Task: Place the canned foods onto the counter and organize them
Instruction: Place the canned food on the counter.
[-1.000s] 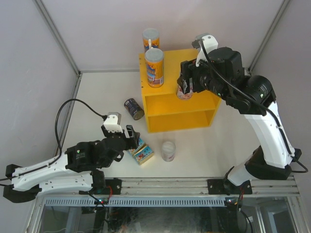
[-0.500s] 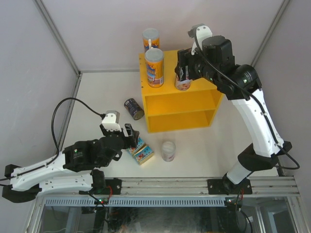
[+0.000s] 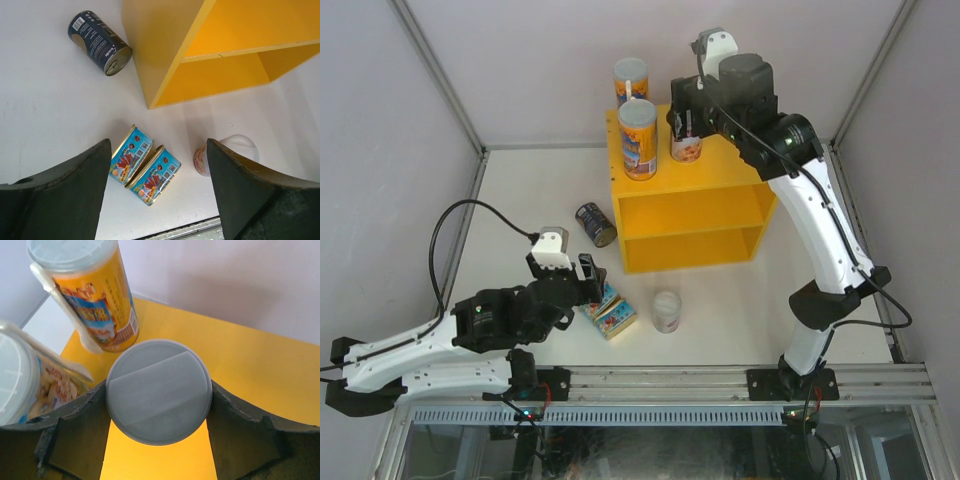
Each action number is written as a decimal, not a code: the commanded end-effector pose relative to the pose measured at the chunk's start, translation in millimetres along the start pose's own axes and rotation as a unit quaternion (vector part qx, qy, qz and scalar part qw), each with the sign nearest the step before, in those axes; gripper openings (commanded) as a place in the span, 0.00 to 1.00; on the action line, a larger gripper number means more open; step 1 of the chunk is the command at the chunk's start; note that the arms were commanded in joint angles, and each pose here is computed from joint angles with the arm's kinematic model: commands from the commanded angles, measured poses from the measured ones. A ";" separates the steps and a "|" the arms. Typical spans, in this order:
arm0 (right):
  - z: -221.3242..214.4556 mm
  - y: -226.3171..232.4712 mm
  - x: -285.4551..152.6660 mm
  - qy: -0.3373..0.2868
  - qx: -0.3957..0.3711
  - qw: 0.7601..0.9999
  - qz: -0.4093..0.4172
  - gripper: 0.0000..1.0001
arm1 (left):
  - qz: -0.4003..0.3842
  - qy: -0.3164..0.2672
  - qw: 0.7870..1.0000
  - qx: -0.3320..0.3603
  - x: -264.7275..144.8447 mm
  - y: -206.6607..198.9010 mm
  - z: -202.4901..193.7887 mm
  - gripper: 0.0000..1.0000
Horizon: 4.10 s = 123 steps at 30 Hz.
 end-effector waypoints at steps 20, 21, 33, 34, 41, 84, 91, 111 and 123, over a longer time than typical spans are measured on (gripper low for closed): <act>16.6 -20.3 56.6 -0.061 0.012 0.998 -0.007 0.18 | -0.009 -0.043 0.999 -0.016 -6.1 -3.1 24.9 0.80; 16.2 -20.6 58.3 -0.061 0.013 0.998 -0.006 0.18 | -0.009 -0.044 0.999 -0.016 -6.1 -3.1 25.1 0.80; 13.0 -21.7 73.1 -0.060 0.018 0.998 0.003 0.20 | -0.007 -0.044 0.999 -0.019 -6.0 -2.4 24.1 0.80; 12.4 -22.4 74.5 -0.059 0.018 0.998 0.002 0.21 | -0.007 -0.044 0.999 -0.020 -6.0 -2.2 23.9 0.80; 10.1 -24.0 81.7 -0.057 0.016 0.998 -0.001 0.23 | -0.007 -0.043 0.999 -0.019 -6.1 -1.9 23.0 0.80; 6.7 -25.1 72.9 -0.044 0.024 0.998 -0.022 0.74 | -0.018 -0.039 0.999 -0.026 -7.2 -0.9 20.2 0.80; 8.3 -25.3 66.6 -0.050 0.027 0.998 -0.021 0.75 | -0.020 -0.035 0.999 -0.029 -6.3 -1.5 17.2 0.80; 18.1 -27.8 39.1 -0.077 0.031 0.996 -0.028 0.77 | -0.019 -0.036 0.999 -0.034 -4.3 -1.9 13.8 0.80; 21.1 -20.9 15.3 -0.085 0.025 0.996 -0.021 0.77 | -0.018 -0.036 0.997 -0.060 -4.6 0.7 9.5 0.82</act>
Point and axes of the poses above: each gripper's point midway between its finger pads, its own x axis out along the fingers, its own y axis along the line the jaws close on, z = x × y, the point moved 9 cm from there along -x, back along the fingers, and after that the axes turned 7 degrees about x, right-handed, at the moved point
